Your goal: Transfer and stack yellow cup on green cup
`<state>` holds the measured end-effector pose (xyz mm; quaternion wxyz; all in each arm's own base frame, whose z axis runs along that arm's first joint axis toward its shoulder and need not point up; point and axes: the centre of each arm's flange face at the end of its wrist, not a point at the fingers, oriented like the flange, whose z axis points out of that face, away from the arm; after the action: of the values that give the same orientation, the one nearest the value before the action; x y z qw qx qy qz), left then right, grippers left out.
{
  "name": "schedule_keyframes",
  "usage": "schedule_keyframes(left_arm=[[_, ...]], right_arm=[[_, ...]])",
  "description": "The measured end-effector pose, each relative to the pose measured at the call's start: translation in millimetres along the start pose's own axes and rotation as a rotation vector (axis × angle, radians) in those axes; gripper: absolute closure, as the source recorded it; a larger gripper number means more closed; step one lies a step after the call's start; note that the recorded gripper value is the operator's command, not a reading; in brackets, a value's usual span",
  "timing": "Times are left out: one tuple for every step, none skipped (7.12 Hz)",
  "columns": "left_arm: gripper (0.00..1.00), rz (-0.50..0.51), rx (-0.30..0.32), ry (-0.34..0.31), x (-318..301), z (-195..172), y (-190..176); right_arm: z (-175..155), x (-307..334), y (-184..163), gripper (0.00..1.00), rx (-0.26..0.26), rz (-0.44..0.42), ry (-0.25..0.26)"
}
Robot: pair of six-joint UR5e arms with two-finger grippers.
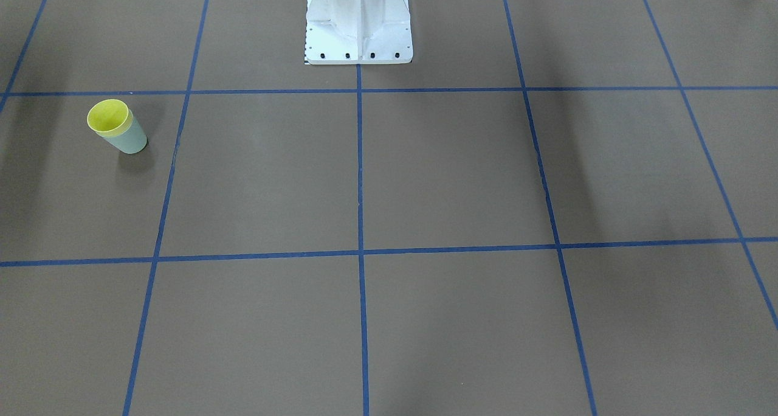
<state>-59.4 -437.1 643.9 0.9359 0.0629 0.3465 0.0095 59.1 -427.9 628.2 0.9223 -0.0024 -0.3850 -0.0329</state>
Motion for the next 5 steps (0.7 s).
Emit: schedule_keyframes(left_arm=[[0.0,0.0,0.001,0.0,0.0,-0.3,0.0],[0.0,0.001,0.002,0.0,0.4,-0.9,-0.2],[0.0,0.002,0.003,0.001,1.2,-1.7,-0.2],[0.0,0.004,0.005,0.002,2.1,-2.7,-0.3],[0.0,0.005,0.007,0.003,2.8,-3.4,-0.4]], right_arm=[[0.0,0.0,0.0,0.0,0.0,0.0,0.0],[-0.1,0.0,0.0,0.0,0.0,0.001,0.0],[-0.6,0.0,0.0,0.0,0.001,0.001,0.0],[-1.0,-0.2,0.0,0.0,0.002,0.0,0.0],[-1.6,-0.1,0.1,0.0,0.004,0.0,0.0]])
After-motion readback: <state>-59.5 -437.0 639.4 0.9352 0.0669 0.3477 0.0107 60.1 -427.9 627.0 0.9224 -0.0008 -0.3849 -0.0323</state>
